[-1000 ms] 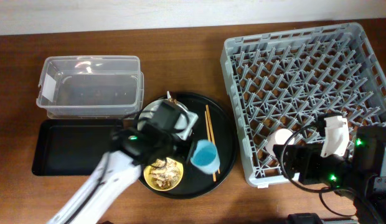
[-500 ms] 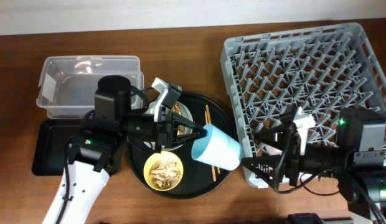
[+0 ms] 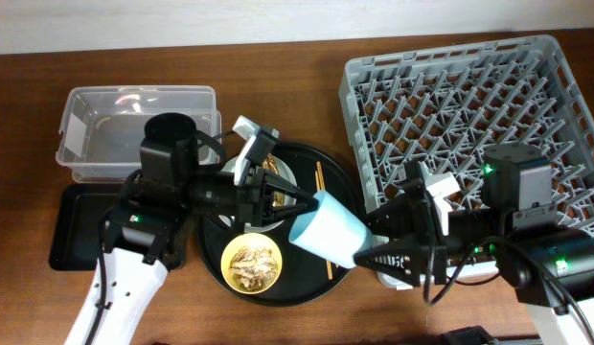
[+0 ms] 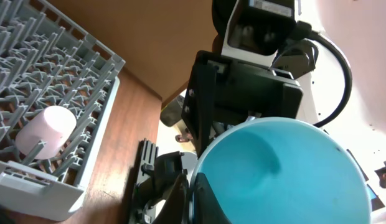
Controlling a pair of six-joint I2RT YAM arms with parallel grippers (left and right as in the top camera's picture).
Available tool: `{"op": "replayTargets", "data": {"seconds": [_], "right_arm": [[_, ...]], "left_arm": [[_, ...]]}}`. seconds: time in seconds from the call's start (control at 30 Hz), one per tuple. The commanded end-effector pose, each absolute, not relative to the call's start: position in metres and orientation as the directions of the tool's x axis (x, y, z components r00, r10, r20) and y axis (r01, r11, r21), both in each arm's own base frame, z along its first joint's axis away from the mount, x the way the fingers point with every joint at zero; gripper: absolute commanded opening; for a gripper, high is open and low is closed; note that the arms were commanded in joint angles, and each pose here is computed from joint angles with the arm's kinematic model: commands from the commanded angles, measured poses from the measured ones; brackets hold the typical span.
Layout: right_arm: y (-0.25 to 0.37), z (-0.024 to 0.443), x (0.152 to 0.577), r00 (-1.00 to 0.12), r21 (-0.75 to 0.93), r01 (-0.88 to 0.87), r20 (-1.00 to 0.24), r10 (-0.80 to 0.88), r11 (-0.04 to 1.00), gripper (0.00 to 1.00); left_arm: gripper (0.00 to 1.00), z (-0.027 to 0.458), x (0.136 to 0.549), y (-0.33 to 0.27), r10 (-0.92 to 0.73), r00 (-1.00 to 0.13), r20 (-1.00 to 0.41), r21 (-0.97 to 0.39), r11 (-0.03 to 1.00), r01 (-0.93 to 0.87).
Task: Sort waste into correct bins and load items into the dishwasher rack
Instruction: 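Grasp the blue cup with the left gripper and pass it right, then place the blue cup upside down in the rack with the right gripper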
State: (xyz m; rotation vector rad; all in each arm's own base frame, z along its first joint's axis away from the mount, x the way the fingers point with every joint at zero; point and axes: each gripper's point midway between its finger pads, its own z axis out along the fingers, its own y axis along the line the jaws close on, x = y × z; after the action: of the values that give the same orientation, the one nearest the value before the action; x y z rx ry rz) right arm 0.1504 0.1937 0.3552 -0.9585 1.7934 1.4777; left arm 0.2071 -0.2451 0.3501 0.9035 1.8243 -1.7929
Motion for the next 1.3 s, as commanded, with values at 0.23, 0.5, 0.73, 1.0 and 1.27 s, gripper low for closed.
{"op": "replayTargets", "data": {"seconds": [0.23,0.5,0.73,1.0,1.27], "right_arm": [[0.199,0.359,0.142,-0.541,0.541,-0.84,-0.826,-0.154,0.047,0.82],[0.208,0.349,0.144,-0.558,0.562,-0.826,-0.806,-0.197,0.043,0.76],[0.208,0.349,0.148,-0.557,0.56,-0.827,-0.808,-0.193,0.045,0.52],[0.175,0.342,0.172,-0.663,0.608,-0.726,-0.743,-0.09,0.32,0.47],[0.053,0.257,0.2,-0.85,0.49,-0.04,-0.475,0.228,0.871,0.47]], "left_arm": [[0.0,0.352,0.215,-0.247,0.132,-0.684,-0.717,-0.692,-0.014,0.722],[0.0,0.359,0.217,-0.248,0.118,-0.652,-0.749,-0.659,-0.026,0.752],[0.0,0.358,0.215,-0.249,0.123,-0.655,-0.745,-0.663,-0.029,0.748],[0.66,0.329,0.236,-0.246,0.107,-0.684,-0.721,-0.669,0.149,0.728],[0.83,0.228,0.268,-0.193,0.077,-0.85,-0.521,-0.575,0.704,0.416]]}}
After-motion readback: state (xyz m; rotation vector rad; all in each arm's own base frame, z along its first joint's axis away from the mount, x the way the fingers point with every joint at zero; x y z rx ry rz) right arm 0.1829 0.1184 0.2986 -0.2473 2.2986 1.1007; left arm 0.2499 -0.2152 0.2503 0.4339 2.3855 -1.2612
